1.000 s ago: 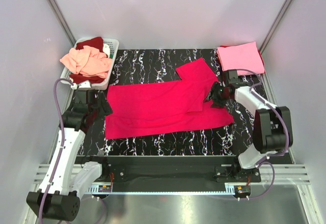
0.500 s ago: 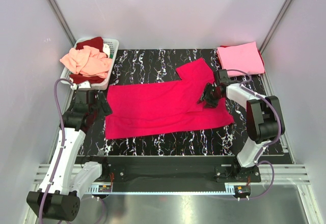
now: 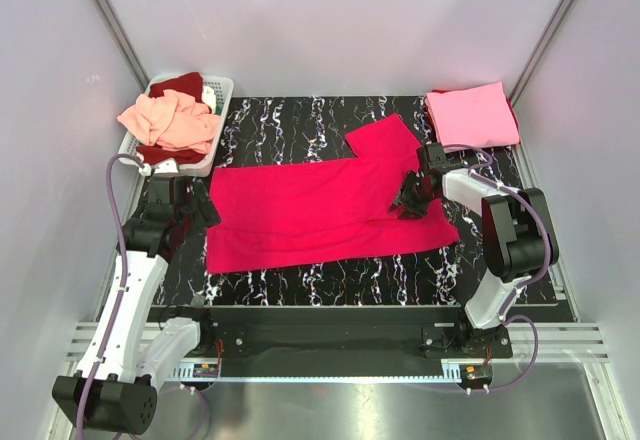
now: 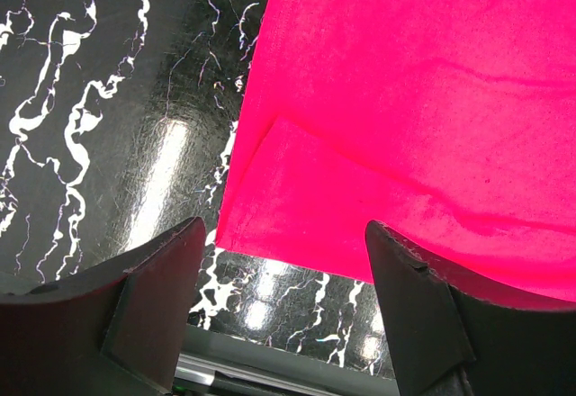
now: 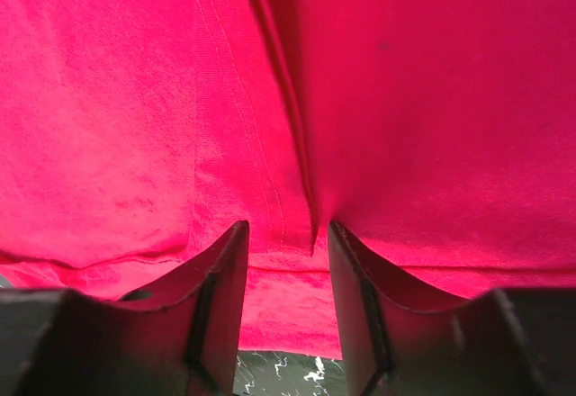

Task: Fold and stack the t-shirts
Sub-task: Fold the tshirt

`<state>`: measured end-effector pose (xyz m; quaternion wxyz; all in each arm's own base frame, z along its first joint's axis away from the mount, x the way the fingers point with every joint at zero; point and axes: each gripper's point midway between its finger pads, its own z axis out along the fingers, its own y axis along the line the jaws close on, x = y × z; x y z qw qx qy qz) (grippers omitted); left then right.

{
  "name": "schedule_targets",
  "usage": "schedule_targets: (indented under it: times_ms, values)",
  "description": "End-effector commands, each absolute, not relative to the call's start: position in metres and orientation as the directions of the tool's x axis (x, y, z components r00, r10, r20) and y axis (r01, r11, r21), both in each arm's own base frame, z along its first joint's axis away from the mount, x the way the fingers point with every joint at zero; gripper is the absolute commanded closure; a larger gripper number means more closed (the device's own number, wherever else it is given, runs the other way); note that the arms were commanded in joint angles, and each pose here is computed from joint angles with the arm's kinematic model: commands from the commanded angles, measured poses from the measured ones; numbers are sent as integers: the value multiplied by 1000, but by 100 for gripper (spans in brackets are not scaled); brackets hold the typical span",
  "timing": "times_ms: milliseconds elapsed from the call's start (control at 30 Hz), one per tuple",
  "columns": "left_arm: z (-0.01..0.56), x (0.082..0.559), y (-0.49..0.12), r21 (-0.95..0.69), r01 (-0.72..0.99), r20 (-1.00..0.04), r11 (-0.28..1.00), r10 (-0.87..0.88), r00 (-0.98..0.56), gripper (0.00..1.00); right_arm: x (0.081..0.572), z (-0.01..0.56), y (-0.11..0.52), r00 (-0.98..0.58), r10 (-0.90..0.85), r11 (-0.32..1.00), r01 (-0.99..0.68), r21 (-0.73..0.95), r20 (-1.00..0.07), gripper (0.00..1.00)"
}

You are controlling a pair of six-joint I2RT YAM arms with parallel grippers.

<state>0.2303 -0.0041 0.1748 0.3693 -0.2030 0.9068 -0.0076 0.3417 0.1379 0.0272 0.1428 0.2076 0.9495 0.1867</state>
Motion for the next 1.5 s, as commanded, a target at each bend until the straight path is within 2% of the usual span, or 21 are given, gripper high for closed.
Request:
schedule_targets:
  times_ms: [0, 100, 200, 333, 367, 467, 667, 833, 867, 900, 933, 967, 1033, 1067, 1167, 1367, 1433, 1467]
  values:
    - [183, 238, 1, -162, -363, -706, 918, -364, -607, 22, 350, 31, 142, -863, 452, 843, 330, 424, -227, 54]
    - [183, 237, 1, -161, -363, -705, 918, -364, -608, 22, 350, 29, 145, -866, 449, 842, 327, 429, -220, 55]
    - [182, 238, 1, -161, -364, -704, 917, -366, -609, 22, 349, 27, 147, -868, 447, 842, 327, 429, -215, 62]
    - [182, 238, 1, -160, -364, -704, 918, -364, -610, 22, 351, 32, 148, -866, 446, 840, 319, 438, -225, 81]
    - [182, 238, 1, -161, -365, -703, 917, -366, -610, 22, 351, 33, 149, -866, 447, 839, 319, 441, -224, 88]
    - [181, 238, 2, -157, -366, -704, 917, -364, -610, 22, 357, 42, 158, -867, 442, 833, 303, 463, -229, 97]
    - [181, 238, 2, -155, -368, -703, 917, -365, -610, 22, 391, 73, 190, -875, 395, 844, 227, 485, -278, 100]
    - [182, 237, 2, -156, -370, -704, 916, -366, -608, 22, 409, 67, 216, -900, 343, 857, 182, 482, -270, 100]
    - [181, 237, 3, -155, -371, -704, 916, -366, -609, 22, 412, 66, 222, -905, 330, 859, 171, 483, -267, 98]
    - [181, 237, 3, -156, -372, -704, 915, -367, -608, 22, 416, 62, 231, -914, 313, 862, 158, 482, -259, 91]
    - [180, 238, 3, -153, -374, -701, 915, -367, -611, 22, 418, 62, 235, -920, 297, 862, 144, 485, -256, 70]
    - [180, 237, 3, -151, -373, -701, 915, -365, -613, 22, 423, 66, 239, -921, 289, 866, 134, 483, -261, 59]
    - [179, 238, 3, -150, -376, -697, 914, -368, -616, 22, 427, 64, 242, -924, 276, 868, 121, 482, -265, 49]
    - [178, 237, 3, -148, -376, -696, 915, -366, -617, 22, 432, 69, 244, -920, 272, 866, 107, 489, -281, 40]
    - [177, 238, 4, -145, -381, -693, 913, -368, -619, 22, 444, 91, 243, -907, 248, 875, 59, 480, -341, 31]
    - [174, 239, 3, -139, -382, -683, 914, -368, -631, 23, 441, 138, 207, -866, 208, 930, 31, 366, -455, 26]
    - [172, 239, 2, -136, -384, -672, 913, -370, -641, 24, 433, 144, 195, -860, 213, 936, 43, 349, -464, 26]
    - [172, 239, 3, -133, -388, -670, 912, -371, -643, 24, 417, 133, 187, -877, 213, 942, 68, 329, -430, 26]
